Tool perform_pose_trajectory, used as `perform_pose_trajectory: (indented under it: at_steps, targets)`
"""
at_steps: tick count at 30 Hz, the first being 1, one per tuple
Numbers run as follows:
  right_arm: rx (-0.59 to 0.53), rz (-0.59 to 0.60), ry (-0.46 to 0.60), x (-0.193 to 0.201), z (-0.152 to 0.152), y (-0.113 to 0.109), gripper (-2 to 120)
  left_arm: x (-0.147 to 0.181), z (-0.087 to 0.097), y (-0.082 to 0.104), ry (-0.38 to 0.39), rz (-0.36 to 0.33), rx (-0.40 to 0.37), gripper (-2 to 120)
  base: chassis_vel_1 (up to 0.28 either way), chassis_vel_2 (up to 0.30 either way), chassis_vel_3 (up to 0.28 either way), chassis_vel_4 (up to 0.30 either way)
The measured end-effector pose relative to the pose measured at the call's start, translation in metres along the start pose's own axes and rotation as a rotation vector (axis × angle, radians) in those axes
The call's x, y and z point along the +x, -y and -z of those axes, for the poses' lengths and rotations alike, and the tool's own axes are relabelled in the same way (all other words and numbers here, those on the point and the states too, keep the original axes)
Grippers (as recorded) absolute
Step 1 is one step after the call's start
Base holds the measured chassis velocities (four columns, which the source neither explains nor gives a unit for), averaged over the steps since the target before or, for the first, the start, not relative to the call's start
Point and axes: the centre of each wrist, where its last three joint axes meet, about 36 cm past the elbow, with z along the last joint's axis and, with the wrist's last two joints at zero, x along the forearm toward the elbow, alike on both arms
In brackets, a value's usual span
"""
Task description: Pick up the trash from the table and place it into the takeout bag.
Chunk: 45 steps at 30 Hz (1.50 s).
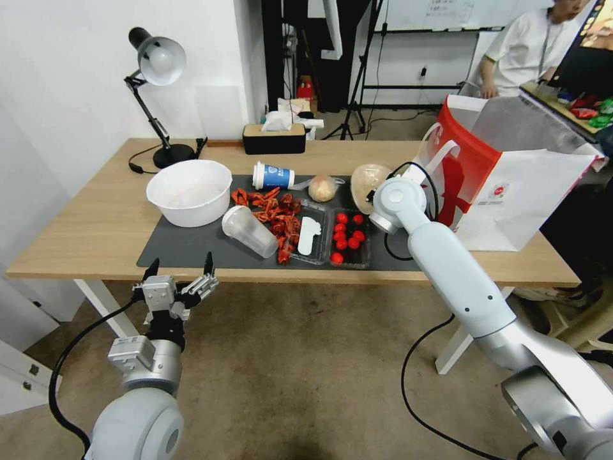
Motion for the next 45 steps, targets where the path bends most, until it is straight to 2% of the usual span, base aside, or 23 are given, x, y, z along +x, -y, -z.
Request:
perform_pose_trajectory:
  at_steps: [20, 27, 36, 39, 40, 41, 43, 44, 45]
  targets:
    - [0.002, 0.076, 0.01, 0.016, 0.022, -0.021, 3, -0.001, -0.001, -0.001, 0.006, 0.007, -0.001, 100, 0.0, 0.0, 0.0, 0.0]
    - [0.022, 0.174, -0.02, 0.038, 0.029, -0.032, 3, -0.002, 0.0, -0.004, 0.01, 0.011, -0.003, 100, 0.0, 0.0, 0.0, 0.0]
    - [0.035, 0.236, -0.026, 0.052, 0.029, -0.04, 3, -0.003, 0.0, -0.004, 0.01, 0.013, -0.002, 100, 0.0, 0.0, 0.0, 0.0]
    - [0.053, 0.311, 0.041, 0.07, 0.028, -0.042, 3, -0.002, 0.0, -0.005, 0.011, 0.017, -0.002, 100, 0.0, 0.0, 0.0, 0.0]
    - [0.088, 0.337, 0.135, 0.079, 0.027, -0.041, 3, -0.002, 0.0, -0.005, 0.011, 0.019, -0.002, 100, 0.0, 0.0, 0.0, 0.0]
    - [0.088, 0.337, 0.135, 0.079, 0.027, -0.041, 3, -0.002, 0.0, -0.005, 0.011, 0.019, -0.002, 100, 0.0, 0.0, 0.0, 0.0]
    - [0.125, 0.346, 0.242, 0.087, 0.026, -0.039, 3, -0.002, 0.0, -0.006, 0.012, 0.02, -0.002, 100, 0.0, 0.0, 0.0, 0.0]
    - [0.125, 0.346, 0.242, 0.087, 0.026, -0.039, 3, -0.002, 0.0, -0.006, 0.012, 0.02, -0.002, 100, 0.0, 0.0, 0.0, 0.0]
    - [0.156, 0.33, 0.384, 0.096, 0.029, -0.035, 3, -0.003, 0.001, -0.006, 0.014, 0.021, -0.002, 100, 0.0, 0.0, 0.0, 0.0]
